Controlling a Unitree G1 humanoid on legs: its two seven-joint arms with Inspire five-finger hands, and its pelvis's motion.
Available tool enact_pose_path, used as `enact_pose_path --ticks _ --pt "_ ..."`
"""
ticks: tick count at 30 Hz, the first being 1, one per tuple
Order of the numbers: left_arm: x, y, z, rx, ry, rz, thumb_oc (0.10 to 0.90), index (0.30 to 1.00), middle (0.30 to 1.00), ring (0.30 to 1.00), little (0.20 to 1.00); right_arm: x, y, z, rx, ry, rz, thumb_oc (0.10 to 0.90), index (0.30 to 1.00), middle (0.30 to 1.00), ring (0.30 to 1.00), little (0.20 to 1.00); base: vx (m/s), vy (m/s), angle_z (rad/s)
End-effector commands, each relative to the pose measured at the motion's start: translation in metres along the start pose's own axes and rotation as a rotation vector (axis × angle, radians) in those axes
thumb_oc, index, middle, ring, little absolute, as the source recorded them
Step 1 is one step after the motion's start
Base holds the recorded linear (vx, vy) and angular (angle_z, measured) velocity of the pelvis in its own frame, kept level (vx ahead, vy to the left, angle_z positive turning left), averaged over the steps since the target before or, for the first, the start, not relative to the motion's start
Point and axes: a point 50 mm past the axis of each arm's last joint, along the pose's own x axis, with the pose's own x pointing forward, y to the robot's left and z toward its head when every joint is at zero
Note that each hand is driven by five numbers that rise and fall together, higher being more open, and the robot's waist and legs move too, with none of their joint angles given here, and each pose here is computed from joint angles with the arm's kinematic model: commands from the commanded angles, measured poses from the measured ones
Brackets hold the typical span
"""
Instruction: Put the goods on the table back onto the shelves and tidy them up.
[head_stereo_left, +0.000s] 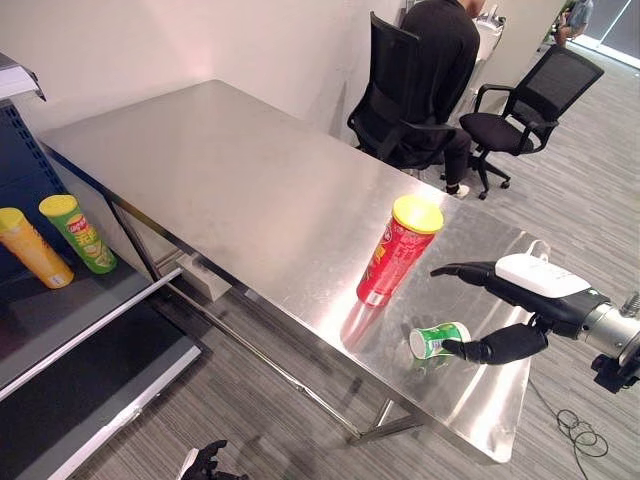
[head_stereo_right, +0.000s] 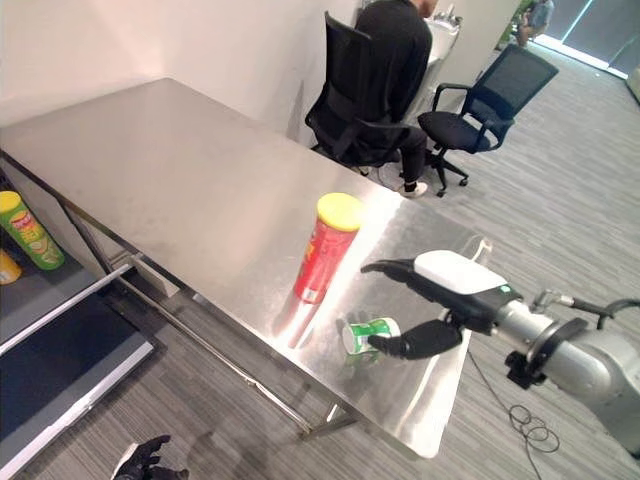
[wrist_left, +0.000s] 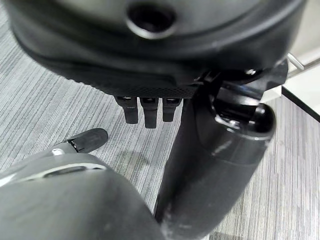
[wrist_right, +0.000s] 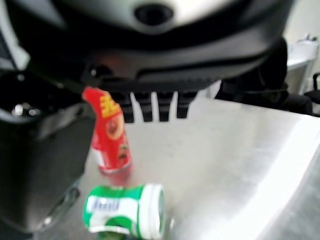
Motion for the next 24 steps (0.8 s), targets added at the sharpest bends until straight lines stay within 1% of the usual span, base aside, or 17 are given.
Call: enact_pose_path --ticks 1,9,12,17,24 --pt "-0.001 0.008 -0.006 0.028 0.010 0.036 0.800 0.900 0.900 0.900 0.900 -0.001 -0.025 0.013 -0.133 -0.066 -0.015 0.800 0.900 0.900 0.900 0.900 -0.02 -0.040 0.00" --pt "-0.002 0.004 -0.007 0.032 0.010 0.033 0.800 0.900 0.900 0.900 0.900 -0.005 -0.015 0.013 -0.177 -0.055 0.054 0.800 0.900 0.900 0.900 0.900 0.00 -0.005 0.00" --pt "-0.001 0.004 -0.004 0.098 -0.010 0.040 0.800 0.900 0.900 0.900 0.900 -0.004 -0.009 0.010 -0.247 -0.050 0.092 0.800 0.900 0.900 0.900 0.900 0.00 0.000 0.00" --pt "-0.001 0.004 0.001 0.156 -0.041 0.046 0.800 0.900 0.900 0.900 0.900 -0.001 -0.005 0.006 -0.307 -0.050 0.116 0.800 0.900 0.900 0.900 0.900 0.00 0.000 0.00" --pt "-0.002 0.003 0.000 0.226 -0.057 0.058 0.800 0.900 0.900 0.900 0.900 0.003 -0.001 0.002 -0.342 -0.052 0.117 0.800 0.900 0.900 0.900 0.900 0.00 0.000 0.00"
